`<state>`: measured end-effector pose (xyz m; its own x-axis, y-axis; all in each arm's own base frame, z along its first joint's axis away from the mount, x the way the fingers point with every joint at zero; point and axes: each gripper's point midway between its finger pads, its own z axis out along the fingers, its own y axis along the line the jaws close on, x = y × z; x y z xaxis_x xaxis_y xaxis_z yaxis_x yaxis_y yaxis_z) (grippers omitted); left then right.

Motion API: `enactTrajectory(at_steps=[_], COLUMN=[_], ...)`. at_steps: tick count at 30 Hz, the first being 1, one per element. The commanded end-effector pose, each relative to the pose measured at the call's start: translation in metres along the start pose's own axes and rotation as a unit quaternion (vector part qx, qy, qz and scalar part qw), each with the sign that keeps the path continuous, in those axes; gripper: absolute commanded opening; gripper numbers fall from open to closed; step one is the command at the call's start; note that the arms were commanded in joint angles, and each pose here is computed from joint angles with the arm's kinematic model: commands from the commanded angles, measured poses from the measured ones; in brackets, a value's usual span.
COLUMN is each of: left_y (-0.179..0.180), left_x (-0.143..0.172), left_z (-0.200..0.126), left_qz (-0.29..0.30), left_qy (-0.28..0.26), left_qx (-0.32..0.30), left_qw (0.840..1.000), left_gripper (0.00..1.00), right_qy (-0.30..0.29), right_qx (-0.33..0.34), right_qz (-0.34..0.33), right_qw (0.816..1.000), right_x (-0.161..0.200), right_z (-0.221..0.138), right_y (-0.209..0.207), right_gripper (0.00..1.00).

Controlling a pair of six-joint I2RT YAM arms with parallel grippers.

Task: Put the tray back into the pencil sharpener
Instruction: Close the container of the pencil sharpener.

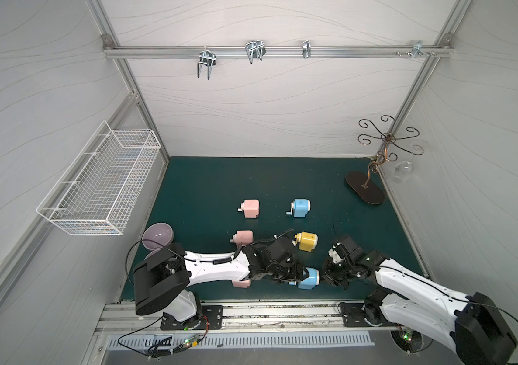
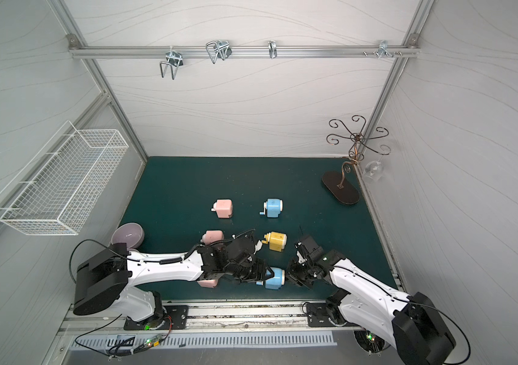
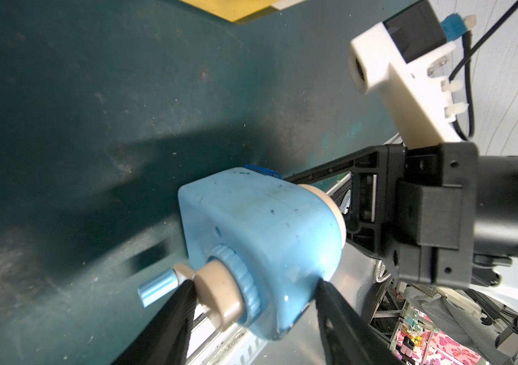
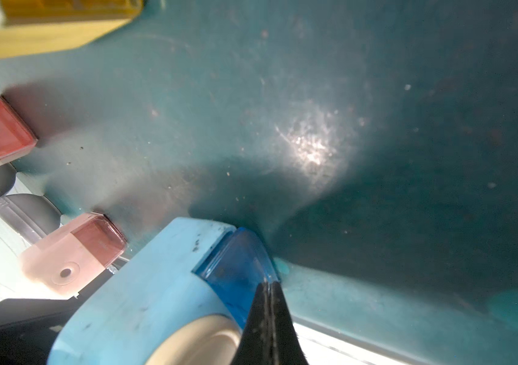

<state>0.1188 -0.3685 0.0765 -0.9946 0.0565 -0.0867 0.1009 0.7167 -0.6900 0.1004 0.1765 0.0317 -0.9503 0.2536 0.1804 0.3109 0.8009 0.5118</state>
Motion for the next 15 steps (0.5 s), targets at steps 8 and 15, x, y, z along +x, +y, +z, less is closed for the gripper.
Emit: enactTrajectory(at_steps=[8, 15], left_y=[0.013, 0.014], left_x=[0.005, 0.006], left_z=[0.009, 0.01], left_qz=[-0.007, -0.009], left_qy=[0.011, 0.013], left_qx=[-0.025, -0.025], left_qw=[1.0, 1.0], left_gripper=[0.63, 0.63], right_qy=[0.016, 0.021], right_qx=[-0.014, -0.031], right_qz=[0.003, -0.004], right_qw=[1.0, 0.999], right_x=[0.002, 0.002], right_z=[0.005, 0.005], right_y=[0.004, 0.013], right_gripper=[0.0, 0.0])
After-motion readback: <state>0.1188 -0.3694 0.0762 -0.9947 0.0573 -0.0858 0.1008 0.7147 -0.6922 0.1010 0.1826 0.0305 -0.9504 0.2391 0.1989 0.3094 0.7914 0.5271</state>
